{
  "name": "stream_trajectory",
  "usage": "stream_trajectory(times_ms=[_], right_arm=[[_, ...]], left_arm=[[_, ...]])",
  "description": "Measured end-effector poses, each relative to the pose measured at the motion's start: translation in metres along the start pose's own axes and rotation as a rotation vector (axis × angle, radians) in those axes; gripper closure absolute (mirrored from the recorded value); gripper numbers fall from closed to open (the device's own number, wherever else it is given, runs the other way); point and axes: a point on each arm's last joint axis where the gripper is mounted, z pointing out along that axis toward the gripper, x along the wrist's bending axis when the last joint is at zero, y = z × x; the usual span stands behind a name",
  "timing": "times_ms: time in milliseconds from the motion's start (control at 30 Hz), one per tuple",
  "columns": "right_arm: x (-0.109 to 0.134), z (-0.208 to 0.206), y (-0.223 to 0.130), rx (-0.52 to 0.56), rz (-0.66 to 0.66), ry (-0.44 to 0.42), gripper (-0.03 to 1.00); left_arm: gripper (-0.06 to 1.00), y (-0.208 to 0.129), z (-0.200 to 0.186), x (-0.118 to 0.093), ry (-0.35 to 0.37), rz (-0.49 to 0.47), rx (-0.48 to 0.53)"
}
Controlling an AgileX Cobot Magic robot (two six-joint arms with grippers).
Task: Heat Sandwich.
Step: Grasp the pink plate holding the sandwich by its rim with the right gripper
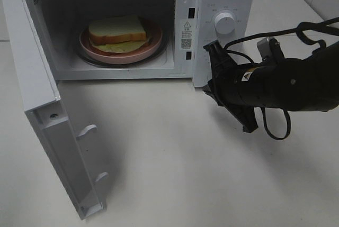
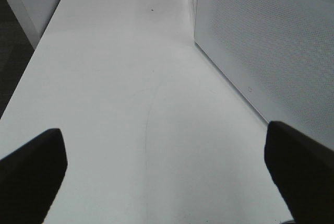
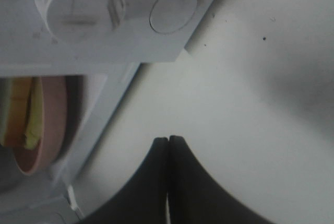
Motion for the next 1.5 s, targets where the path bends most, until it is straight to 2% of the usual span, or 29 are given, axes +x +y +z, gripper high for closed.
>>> stream_trajectory(times_ms=[67,167,200,300,333,367,467,500,533,633,700,800,900,933,967,1067,1100,1133,1200,1233,1333,1367,1400,1500], right_arm=[[0.0,-0.002,-0.001,0.015,-0.035,-0.012,0.96],[0.001,-0.014,-0.004,0.079,-0.207,-0.06,0.96],[0.001,-0.014,-0.004,0.079,-0.207,-0.06,0.96],[0.003,-0.025,-0.006,0.148,-0.369,-0.11,0.96],[0.003,-0.025,-0.006,0.148,-0.369,-0.11,0.96],[0.006,-0.03,-0.007,0.193,-0.453,-0.139,0.95],[0.015,-0.037,-0.008,0.249,-0.586,-0.15,0.95],[0.015,-0.037,-0.008,0.249,-0.586,-0.15,0.95],[0.021,-0.041,-0.008,0.282,-0.677,-0.151,0.95],[0.025,-0.044,-0.008,0.314,-0.753,-0.153,0.94],[0.03,-0.048,-0.008,0.361,-0.853,-0.157,0.94],[0.031,-0.049,-0.009,0.389,-0.915,-0.159,0.93],[0.028,-0.052,-0.01,0.456,-1.068,-0.175,0.92],[0.028,-0.052,-0.01,0.456,-1.068,-0.175,0.92],[0.027,-0.054,-0.01,0.498,-1.152,-0.187,0.91],[0.027,-0.056,-0.008,0.555,-1.319,-0.191,0.91],[0.027,-0.056,-0.008,0.555,-1.319,-0.191,0.91],[0.028,-0.058,-0.007,0.585,-1.418,-0.19,0.9],[0.028,-0.06,-0.006,0.615,-1.504,-0.189,0.9],[0.028,-0.06,-0.006,0.615,-1.504,-0.189,0.9],[0.032,-0.061,-0.003,0.648,-1.686,-0.162,0.88],[0.033,-0.061,-0.002,0.663,-1.788,-0.136,0.88],[0.033,-0.061,-0.002,0.663,-1.788,-0.136,0.88],[0.033,-0.061,-0.002,0.69,-1.952,-0.087,0.87]], left_arm=[[-0.03,0.0,0.0,0.0,0.0,0.0,0.0],[-0.03,0.0,0.0,0.0,0.0,0.0,0.0],[-0.03,0.0,0.0,0.0,0.0,0.0,0.0],[-0.03,0.0,0.0,0.0,0.0,0.0,0.0],[-0.03,0.0,0.0,0.0,0.0,0.0,0.0],[-0.03,0.0,0.0,0.0,0.0,0.0,0.0],[-0.03,0.0,0.0,0.0,0.0,0.0,0.0],[-0.03,0.0,0.0,0.0,0.0,0.0,0.0],[-0.03,0.0,0.0,0.0,0.0,0.0,0.0],[-0.03,0.0,0.0,0.0,0.0,0.0,0.0],[-0.03,0.0,0.0,0.0,0.0,0.0,0.0],[-0.03,0.0,0.0,0.0,0.0,0.0,0.0],[-0.03,0.0,0.0,0.0,0.0,0.0,0.0],[-0.03,0.0,0.0,0.0,0.0,0.0,0.0],[-0.03,0.0,0.0,0.0,0.0,0.0,0.0],[-0.03,0.0,0.0,0.0,0.0,0.0,0.0],[-0.03,0.0,0.0,0.0,0.0,0.0,0.0],[-0.03,0.0,0.0,0.0,0.0,0.0,0.0],[-0.03,0.0,0.0,0.0,0.0,0.0,0.0],[-0.03,0.0,0.0,0.0,0.0,0.0,0.0],[-0.03,0.0,0.0,0.0,0.0,0.0,0.0],[-0.03,0.0,0.0,0.0,0.0,0.0,0.0],[-0.03,0.0,0.0,0.0,0.0,0.0,0.0],[-0.03,0.0,0.0,0.0,0.0,0.0,0.0]])
